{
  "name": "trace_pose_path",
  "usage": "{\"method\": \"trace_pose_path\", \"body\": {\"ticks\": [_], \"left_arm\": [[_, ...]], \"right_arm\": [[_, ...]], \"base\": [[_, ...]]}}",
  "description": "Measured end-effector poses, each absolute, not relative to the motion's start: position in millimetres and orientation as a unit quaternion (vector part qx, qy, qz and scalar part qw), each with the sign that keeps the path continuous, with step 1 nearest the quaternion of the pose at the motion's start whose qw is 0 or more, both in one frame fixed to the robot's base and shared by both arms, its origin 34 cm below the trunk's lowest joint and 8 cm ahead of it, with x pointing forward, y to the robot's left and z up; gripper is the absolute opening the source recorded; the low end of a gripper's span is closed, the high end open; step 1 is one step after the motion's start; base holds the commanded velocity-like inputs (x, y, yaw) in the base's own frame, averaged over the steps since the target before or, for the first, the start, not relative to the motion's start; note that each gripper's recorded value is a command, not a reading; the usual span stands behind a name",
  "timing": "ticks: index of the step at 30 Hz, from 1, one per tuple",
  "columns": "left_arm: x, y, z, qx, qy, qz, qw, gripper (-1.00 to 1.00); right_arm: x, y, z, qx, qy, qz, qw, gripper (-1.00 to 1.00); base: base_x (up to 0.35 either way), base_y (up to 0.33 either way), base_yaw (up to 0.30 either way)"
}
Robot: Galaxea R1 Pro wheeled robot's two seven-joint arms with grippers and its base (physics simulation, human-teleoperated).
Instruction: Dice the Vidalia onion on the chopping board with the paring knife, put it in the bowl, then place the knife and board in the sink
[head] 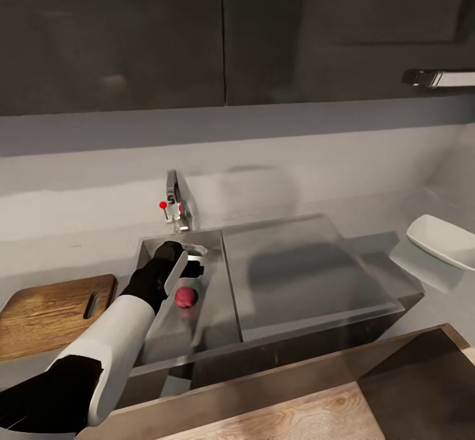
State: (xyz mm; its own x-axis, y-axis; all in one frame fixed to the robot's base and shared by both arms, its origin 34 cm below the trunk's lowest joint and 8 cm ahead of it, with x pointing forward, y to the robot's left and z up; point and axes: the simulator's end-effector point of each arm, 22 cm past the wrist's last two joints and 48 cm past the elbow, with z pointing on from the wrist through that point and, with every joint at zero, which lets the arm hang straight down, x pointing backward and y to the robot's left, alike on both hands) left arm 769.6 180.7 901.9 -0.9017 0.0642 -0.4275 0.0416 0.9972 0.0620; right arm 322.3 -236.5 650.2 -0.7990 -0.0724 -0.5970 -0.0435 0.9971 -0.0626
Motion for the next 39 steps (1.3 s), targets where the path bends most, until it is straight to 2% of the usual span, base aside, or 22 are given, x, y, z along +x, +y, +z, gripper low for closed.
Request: {"method": "trace_pose_path", "body": {"ticks": [34, 39], "left_arm": [[759.3, 186.7, 868.3, 0.023, 0.979, 0.03, 0.201, 1.0], [758.0, 186.8, 863.6, 0.023, 0.98, 0.03, 0.197, 1.0]], "right_arm": [[314.4, -236.7, 645.6, -0.031, 0.952, -0.023, 0.305, 1.0], [312.7, -236.7, 644.3, -0.031, 0.952, -0.023, 0.302, 1.0]], "base": [[0.0, 0.0, 0.0], [-0.153, 0.0, 0.0]]}}
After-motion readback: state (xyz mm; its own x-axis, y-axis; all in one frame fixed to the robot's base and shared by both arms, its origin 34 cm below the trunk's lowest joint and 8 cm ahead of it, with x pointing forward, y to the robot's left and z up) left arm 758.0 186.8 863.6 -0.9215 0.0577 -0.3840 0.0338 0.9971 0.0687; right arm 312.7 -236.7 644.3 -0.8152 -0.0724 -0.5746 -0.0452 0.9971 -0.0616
